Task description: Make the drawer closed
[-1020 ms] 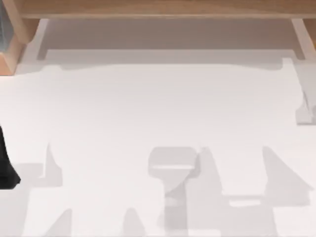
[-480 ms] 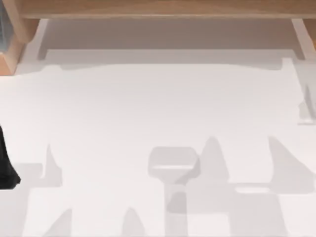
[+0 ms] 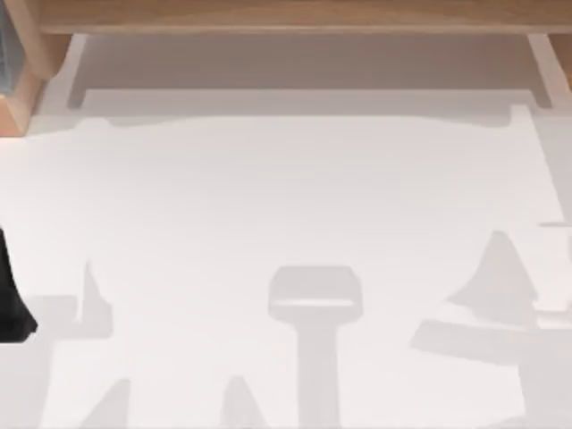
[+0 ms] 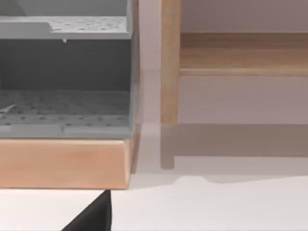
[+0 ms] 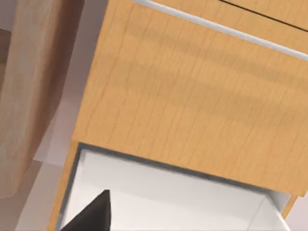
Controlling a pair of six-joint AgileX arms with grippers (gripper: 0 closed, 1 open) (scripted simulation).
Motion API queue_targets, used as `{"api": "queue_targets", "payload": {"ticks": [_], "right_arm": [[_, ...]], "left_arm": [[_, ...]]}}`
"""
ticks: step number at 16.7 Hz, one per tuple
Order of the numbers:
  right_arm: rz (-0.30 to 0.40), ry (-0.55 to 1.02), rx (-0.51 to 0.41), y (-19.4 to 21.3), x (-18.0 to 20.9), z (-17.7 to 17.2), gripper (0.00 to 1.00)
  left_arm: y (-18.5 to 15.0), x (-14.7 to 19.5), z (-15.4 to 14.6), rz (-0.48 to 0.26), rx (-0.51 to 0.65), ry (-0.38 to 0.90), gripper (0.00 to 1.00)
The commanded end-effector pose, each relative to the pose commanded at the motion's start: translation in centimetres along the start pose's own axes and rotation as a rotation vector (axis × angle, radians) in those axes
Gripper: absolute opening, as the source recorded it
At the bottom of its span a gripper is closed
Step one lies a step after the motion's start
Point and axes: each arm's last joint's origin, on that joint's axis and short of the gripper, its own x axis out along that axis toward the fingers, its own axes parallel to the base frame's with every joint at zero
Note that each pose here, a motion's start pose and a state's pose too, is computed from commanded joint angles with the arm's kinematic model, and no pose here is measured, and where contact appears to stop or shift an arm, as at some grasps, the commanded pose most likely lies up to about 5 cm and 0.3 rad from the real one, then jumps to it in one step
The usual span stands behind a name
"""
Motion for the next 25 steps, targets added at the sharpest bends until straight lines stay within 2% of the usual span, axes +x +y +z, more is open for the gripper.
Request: {"api": "queue_targets", "payload": {"ticks": [3, 8, 11, 13, 16, 18, 21, 25], "right_arm": [[-0.057, -0.036, -0.231, -1.5, -0.1, -1.5, 1.00], [-0.156, -0.091, -0.538, -4.3, -0.6, -2.5, 1.00], [-0.210, -0.087, -0.791, -5.6, -1.0, -3.7, 1.00], [-0.202, -0.050, -0.972, -6.0, -1.3, -5.6, 1.00], [-0.117, -0.030, -1.164, -5.6, -1.5, -8.9, 1.00], [-0.038, -0.042, -1.230, -4.7, -1.5, -10.6, 1.00], [0.058, -0.057, -1.249, -3.3, -1.7, -12.2, 1.00], [0.065, -0.058, -1.248, -3.2, -1.7, -12.3, 1.00]], "left_arm": [[0.0, 0.0, 0.0, 0.000, 0.000, 0.000, 1.00], [0.0, 0.0, 0.0, 0.000, 0.000, 0.000, 1.00], [0.0, 0.0, 0.0, 0.000, 0.000, 0.000, 1.00], [0.0, 0.0, 0.0, 0.000, 0.000, 0.000, 1.00], [0.0, 0.0, 0.0, 0.000, 0.000, 0.000, 1.00], [0.0, 0.0, 0.0, 0.000, 0.000, 0.000, 1.00], [0.0, 0.0, 0.0, 0.000, 0.000, 0.000, 1.00], [0.0, 0.0, 0.0, 0.000, 0.000, 0.000, 1.00]]}}
